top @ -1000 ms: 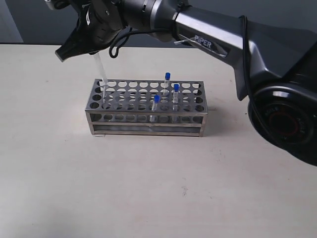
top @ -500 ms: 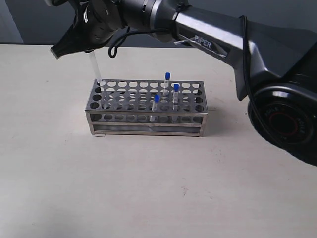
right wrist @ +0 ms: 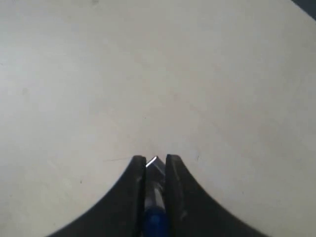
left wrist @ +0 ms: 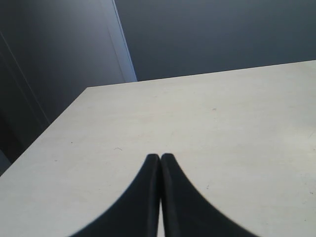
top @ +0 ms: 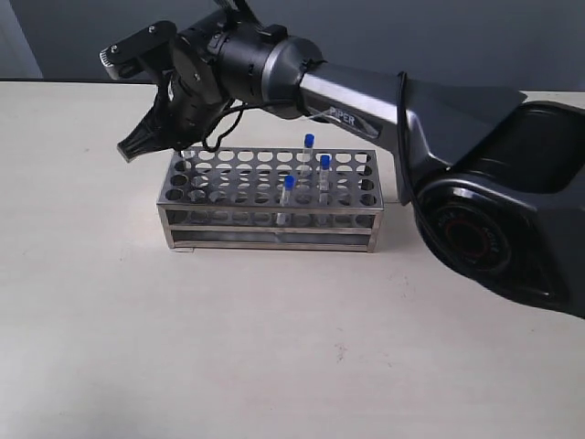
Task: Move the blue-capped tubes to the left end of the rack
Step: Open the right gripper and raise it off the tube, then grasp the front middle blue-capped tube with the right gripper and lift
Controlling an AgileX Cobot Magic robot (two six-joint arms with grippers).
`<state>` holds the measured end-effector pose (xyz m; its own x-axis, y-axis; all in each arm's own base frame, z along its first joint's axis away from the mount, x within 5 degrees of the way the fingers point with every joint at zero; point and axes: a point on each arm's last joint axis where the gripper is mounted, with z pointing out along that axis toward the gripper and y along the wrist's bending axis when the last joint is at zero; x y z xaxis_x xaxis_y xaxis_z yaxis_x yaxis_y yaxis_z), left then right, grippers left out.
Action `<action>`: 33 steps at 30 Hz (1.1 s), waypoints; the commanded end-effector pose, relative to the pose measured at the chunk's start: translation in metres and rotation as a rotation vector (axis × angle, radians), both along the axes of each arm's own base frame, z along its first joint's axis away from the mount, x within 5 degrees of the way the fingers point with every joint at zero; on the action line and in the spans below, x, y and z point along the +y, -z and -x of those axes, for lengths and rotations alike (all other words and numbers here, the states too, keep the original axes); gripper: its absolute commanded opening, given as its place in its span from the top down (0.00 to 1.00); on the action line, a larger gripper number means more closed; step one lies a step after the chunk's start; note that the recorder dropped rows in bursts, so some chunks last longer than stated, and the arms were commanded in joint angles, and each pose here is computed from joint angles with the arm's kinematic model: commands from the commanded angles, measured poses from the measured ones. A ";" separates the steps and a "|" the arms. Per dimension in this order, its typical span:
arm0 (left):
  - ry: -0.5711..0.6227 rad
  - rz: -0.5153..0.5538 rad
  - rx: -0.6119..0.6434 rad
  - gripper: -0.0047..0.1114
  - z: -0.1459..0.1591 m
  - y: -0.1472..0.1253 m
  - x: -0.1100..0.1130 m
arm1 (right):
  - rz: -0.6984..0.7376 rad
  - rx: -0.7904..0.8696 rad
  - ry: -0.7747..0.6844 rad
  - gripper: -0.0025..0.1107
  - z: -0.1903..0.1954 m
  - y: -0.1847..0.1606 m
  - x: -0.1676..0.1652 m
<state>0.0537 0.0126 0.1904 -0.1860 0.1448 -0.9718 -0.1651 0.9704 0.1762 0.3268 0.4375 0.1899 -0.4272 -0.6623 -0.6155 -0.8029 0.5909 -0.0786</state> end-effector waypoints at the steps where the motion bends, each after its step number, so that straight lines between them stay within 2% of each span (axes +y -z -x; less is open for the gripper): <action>1: -0.001 0.002 -0.011 0.96 0.000 -0.002 0.000 | 0.044 0.058 0.015 0.80 0.002 0.008 -0.004; 5: -0.001 0.002 -0.011 0.96 0.000 -0.002 0.000 | 0.023 0.050 0.023 0.62 0.003 -0.004 -0.005; 13: -0.001 0.002 -0.011 0.96 0.000 -0.002 0.000 | -0.039 0.025 0.041 0.62 0.008 -0.044 -0.011; 17: -0.001 0.002 -0.011 0.96 0.000 -0.002 0.000 | -0.021 0.037 0.045 0.62 0.012 -0.059 -0.018; 22: -0.001 0.002 -0.011 0.96 0.000 -0.002 0.000 | 0.056 0.086 0.057 0.62 0.020 -0.070 -0.030; 27: -0.001 0.002 -0.011 0.96 0.000 -0.002 0.000 | 0.218 0.163 0.080 0.62 0.029 -0.074 -0.047; 33: -0.001 0.002 -0.011 0.96 0.000 -0.002 0.000 | 0.271 0.110 0.086 0.62 0.029 -0.081 -0.057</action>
